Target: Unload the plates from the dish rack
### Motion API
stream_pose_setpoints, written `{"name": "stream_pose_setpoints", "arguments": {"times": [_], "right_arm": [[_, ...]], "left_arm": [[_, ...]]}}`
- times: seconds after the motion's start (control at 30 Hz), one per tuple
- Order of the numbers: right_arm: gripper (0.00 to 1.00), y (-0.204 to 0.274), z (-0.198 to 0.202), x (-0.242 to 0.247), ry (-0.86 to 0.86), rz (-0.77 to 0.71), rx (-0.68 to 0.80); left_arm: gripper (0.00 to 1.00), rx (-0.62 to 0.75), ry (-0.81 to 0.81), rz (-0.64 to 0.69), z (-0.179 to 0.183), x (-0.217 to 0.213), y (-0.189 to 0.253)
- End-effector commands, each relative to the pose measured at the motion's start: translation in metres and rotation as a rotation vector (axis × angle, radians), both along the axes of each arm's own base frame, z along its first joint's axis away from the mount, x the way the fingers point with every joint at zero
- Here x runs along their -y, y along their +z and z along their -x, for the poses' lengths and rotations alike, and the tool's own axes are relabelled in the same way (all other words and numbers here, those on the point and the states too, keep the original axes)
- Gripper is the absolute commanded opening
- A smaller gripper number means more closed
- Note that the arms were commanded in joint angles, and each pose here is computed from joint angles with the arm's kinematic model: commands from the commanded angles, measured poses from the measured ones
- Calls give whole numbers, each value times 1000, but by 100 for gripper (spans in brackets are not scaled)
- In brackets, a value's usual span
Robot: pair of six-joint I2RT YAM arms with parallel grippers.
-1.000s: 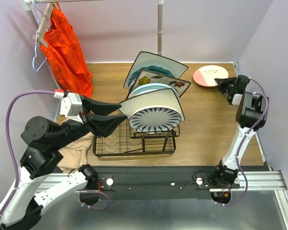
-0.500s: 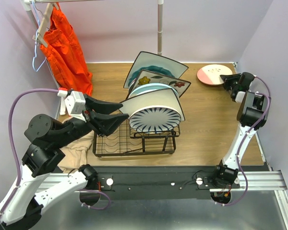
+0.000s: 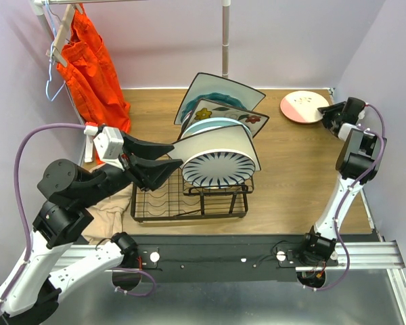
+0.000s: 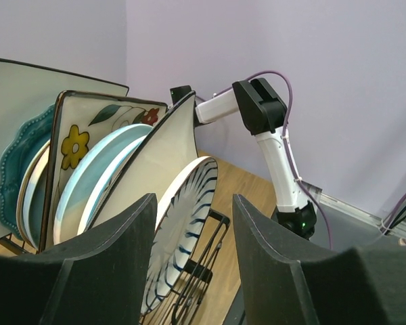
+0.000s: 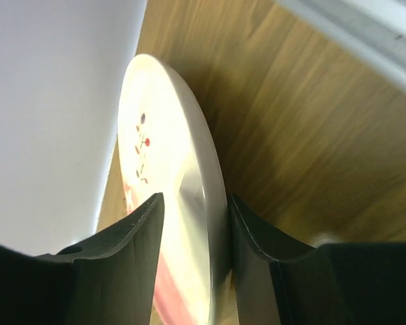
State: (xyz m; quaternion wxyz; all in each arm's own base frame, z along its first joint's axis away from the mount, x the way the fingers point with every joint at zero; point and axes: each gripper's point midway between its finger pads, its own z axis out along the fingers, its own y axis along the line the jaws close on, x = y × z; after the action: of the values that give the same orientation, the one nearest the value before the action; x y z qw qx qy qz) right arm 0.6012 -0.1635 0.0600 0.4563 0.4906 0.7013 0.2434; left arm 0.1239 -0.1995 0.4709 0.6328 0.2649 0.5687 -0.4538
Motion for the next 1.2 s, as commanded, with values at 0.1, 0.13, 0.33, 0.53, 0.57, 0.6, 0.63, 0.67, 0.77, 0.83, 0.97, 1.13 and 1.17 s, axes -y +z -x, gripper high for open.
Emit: {"name": "stream_pose_setpoints", "arguments": {"times": [0.1, 0.13, 0.33, 0.53, 0.57, 0.6, 0.63, 0.67, 0.77, 0.83, 0.97, 1.13, 1.17], "right_arm": [[51, -2, 4, 40, -82, 123, -56], [51, -4, 5, 41, -82, 126, -63], [51, -3, 18, 50, -130, 174, -122], [51, 17, 31, 49, -132, 210, -134], [51, 35, 33, 49, -144, 219, -112], [51, 39, 36, 48, -147, 218, -111], [51, 41, 40, 45, -137, 214, -125], [52, 47, 40, 45, -135, 213, -121], [52, 56, 56, 33, -105, 196, -147], [52, 79, 62, 26, -85, 211, -115], [52, 110, 73, 5, 0, 235, -72], [53, 155, 89, -48, 221, 262, -6], [53, 179, 97, -61, 255, 292, 36]], "left_arm": [[58, -8, 20, -24, -5, 1, -5], [58, -8, 18, -26, -6, 1, -6], [58, -11, 15, -29, -6, 2, -7], [58, -7, 22, -26, -5, -1, -7], [58, -11, 29, -27, -5, -1, -8], [58, -8, 35, -31, -6, -2, -9], [58, -11, 44, -40, -8, -2, -11], [58, -18, 55, -50, -11, -3, -14], [57, -19, 75, -76, -14, -5, -16], [57, -11, 86, -82, -14, -7, -15], [58, 2, 111, -97, -17, -11, -16], [57, 18, 114, -117, -17, -12, -15], [57, 22, 120, -122, -18, -13, -16]]}}
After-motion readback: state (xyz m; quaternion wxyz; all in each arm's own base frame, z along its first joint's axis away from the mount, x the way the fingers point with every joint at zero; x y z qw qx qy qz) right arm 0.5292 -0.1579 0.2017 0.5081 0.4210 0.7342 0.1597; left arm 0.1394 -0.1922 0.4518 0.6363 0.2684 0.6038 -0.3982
